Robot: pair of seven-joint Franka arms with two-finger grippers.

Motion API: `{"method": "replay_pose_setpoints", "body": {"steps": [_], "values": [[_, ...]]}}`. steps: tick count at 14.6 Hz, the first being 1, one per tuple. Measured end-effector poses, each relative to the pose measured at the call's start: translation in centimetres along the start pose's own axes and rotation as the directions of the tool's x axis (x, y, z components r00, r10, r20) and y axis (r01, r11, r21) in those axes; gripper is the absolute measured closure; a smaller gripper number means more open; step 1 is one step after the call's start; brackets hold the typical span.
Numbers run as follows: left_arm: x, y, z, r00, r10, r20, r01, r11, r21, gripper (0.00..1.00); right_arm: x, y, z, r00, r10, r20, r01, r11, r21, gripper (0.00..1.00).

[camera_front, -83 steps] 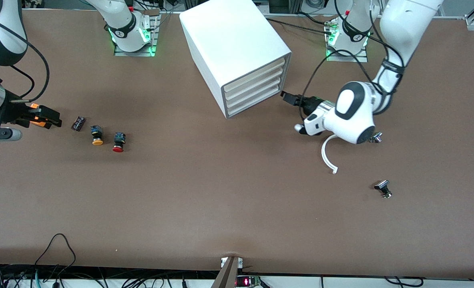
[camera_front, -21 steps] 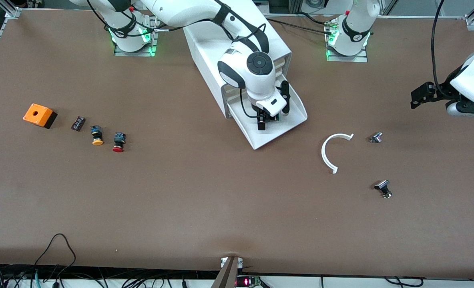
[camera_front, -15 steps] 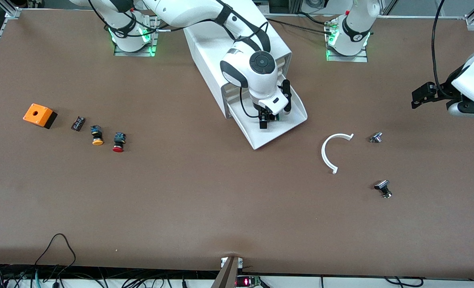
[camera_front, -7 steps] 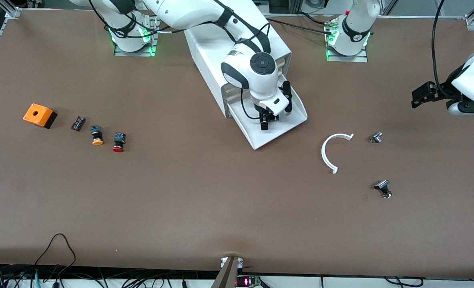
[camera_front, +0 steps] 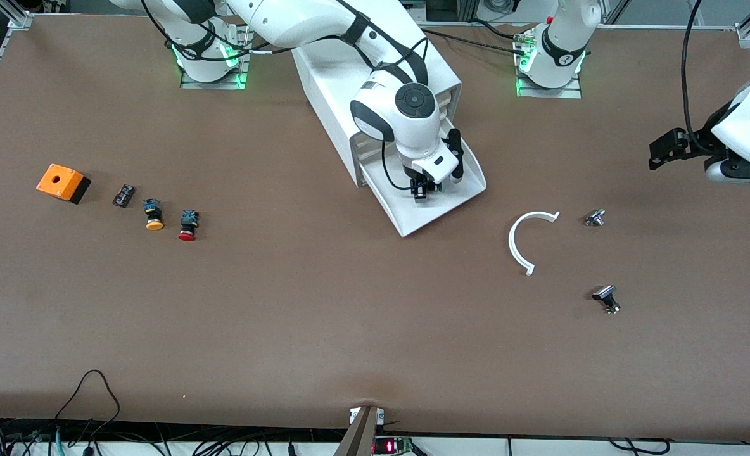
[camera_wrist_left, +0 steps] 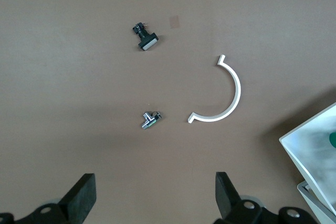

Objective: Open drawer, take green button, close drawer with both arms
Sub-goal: 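Lower the right gripper onto the green button and close it, then lift the green button out of the drawer with the right gripper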

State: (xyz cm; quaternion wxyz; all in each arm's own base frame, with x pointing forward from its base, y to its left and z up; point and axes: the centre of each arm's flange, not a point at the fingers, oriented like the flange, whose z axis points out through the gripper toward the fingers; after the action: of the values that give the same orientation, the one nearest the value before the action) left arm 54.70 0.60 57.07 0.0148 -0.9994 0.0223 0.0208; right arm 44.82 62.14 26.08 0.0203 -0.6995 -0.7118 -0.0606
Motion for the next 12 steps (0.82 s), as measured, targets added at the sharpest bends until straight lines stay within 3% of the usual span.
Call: {"method": "replay_pose_setpoints", "body": {"steps": [1, 3, 8, 12], "values": [[0.0, 0.0, 0.0, 1.000, 0.000, 0.000, 0.000, 1.000, 0.000, 0.00, 0.0, 0.0, 0.0, 1.000, -0.009, 0.005, 0.009, 1.000, -0.011, 0.42], [0.0, 0.0, 0.0, 1.000, 0.001, 0.000, -0.001, 1.000, 0.000, 0.00, 0.0, 0.1, 0.0, 1.000, -0.025, 0.015, 0.025, 0.999, -0.028, 0.58], [0.0, 0.1, 0.0, 1.000, 0.001, 0.001, -0.001, 1.000, 0.000, 0.00, 0.4, -0.2, -0.2, 0.999, -0.042, 0.018, 0.043, 0.998, -0.043, 0.59], [0.0, 0.1, 0.0, 1.000, 0.001, 0.002, -0.001, 1.000, 0.000, 0.00, 1.6, 0.1, -3.6, 0.999, -0.033, -0.012, 0.032, 0.996, -0.089, 0.59]]}}
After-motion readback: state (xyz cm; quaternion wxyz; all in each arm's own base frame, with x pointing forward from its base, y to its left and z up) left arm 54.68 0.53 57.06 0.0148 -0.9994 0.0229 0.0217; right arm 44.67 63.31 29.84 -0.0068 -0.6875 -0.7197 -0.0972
